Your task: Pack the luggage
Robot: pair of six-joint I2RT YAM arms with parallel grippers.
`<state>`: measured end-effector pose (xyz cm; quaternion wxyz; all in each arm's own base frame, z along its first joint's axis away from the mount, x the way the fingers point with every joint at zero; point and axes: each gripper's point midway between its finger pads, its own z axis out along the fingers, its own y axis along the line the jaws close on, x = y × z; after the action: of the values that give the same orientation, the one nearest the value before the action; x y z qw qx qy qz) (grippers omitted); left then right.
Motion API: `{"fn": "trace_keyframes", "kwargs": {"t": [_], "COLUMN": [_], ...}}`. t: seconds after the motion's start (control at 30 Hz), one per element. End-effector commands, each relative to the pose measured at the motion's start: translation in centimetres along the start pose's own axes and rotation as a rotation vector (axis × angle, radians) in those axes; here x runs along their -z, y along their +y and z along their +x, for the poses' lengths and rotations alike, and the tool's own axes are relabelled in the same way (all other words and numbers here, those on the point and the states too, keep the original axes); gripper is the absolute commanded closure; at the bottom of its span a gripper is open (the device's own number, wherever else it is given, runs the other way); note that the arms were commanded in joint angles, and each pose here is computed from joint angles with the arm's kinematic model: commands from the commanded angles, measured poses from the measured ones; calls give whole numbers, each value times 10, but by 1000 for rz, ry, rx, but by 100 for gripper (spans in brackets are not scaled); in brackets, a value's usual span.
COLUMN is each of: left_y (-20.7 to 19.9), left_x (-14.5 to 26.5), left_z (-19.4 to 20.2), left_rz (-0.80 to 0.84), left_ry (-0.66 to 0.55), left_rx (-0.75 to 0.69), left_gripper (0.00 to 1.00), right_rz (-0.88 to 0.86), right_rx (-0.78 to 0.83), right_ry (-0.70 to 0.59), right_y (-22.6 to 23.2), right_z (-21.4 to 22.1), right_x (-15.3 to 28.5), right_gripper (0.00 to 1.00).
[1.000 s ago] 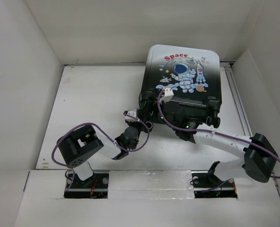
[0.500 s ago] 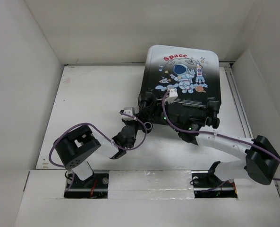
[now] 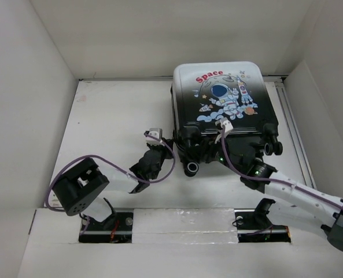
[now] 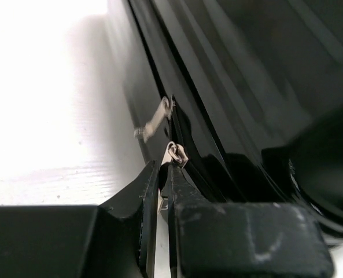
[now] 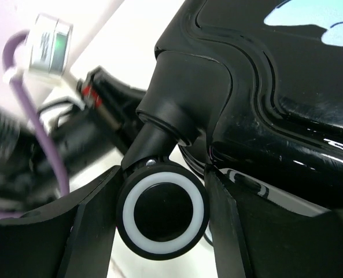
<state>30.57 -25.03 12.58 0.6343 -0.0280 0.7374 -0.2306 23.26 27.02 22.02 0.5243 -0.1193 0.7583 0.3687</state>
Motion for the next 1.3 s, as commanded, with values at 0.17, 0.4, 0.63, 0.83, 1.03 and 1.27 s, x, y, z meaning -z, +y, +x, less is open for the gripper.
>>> {"fn": "trace_keyframes", "kwargs": {"t": [0.17, 0.4, 0.63, 0.83, 1.03, 1.27], "left_y": [67, 86, 87, 104, 86, 71], "left_x": [-32, -68, -43, 16, 74, 128], "left_z": [-87, -90, -106, -135, -199, -233], "left_rz": [-284, -323, -373, -465, -326, -175], "left_ry": [-245, -210, -188, -234, -325, -377], "left_rx": [38, 49, 200, 340, 431, 533], "left_gripper": [100, 100, 51, 36, 0, 0], "right_rz": [-90, -167, -277, -380, -483, -538], "right_rx": [77, 111, 146, 193, 223, 224], "right_ry": [87, 175, 161, 183, 227, 246], "right_y": [6, 18, 48, 87, 141, 194], "right_z": [16, 40, 28, 25, 39, 52], "right_x": [44, 49, 37, 15, -17, -25], "right_gripper": [100, 100, 100, 100, 100, 54]}}
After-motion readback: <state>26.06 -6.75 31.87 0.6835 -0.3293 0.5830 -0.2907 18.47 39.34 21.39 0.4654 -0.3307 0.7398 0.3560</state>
